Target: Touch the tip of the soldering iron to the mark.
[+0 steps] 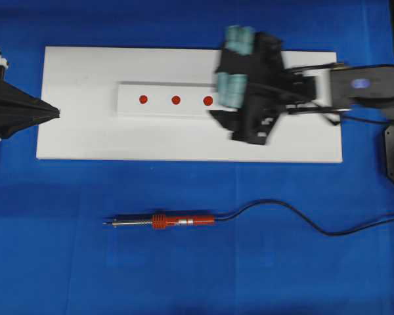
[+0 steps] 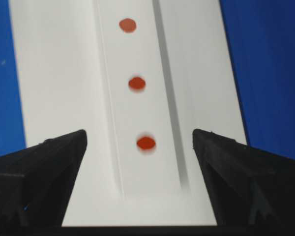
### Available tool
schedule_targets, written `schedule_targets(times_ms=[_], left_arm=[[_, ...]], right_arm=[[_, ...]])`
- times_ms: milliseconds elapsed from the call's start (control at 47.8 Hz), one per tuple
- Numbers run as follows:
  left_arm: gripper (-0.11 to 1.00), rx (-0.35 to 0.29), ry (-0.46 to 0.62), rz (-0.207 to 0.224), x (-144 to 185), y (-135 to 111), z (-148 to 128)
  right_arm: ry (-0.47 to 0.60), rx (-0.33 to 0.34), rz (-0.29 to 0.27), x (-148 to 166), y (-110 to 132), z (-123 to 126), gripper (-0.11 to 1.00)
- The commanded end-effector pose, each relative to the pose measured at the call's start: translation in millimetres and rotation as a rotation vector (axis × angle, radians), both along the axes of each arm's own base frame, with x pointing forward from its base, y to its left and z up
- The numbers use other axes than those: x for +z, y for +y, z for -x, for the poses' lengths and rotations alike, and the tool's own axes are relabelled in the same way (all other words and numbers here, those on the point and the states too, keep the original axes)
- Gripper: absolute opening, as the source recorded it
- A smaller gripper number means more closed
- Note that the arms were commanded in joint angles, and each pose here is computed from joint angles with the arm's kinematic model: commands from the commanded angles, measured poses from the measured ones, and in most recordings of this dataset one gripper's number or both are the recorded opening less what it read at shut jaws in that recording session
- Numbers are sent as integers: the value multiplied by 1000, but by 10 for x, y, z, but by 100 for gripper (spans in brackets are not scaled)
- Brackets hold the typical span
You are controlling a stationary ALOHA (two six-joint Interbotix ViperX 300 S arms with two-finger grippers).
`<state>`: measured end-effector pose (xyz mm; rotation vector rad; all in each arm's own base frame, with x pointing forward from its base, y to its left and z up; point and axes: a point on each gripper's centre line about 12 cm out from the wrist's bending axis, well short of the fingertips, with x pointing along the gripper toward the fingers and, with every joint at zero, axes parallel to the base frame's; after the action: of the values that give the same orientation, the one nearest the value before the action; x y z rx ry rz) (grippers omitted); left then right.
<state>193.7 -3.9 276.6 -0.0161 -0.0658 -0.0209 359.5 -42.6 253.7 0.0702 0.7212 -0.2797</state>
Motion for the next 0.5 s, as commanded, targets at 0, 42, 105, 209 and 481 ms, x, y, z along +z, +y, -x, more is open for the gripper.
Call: schedule_targets(times_ms=[0, 42, 105, 209, 481], left_arm=[[0, -4, -14, 0, 44, -7, -13], [0, -3, -14, 2, 44, -6, -13], [0, -4, -17, 0, 49, -7, -11], [0, -4, -15, 0, 41, -7, -12], [0, -3, -18, 2, 46, -6, -10]], right_arm=[[-92, 7, 0, 268, 28, 243, 80], [-113, 9, 3, 316, 35, 357, 80], [-146, 12, 1, 366, 50, 536, 80], [-210, 14, 6, 461, 70, 879, 80], [-358, 8, 7, 455, 112, 1659, 80]])
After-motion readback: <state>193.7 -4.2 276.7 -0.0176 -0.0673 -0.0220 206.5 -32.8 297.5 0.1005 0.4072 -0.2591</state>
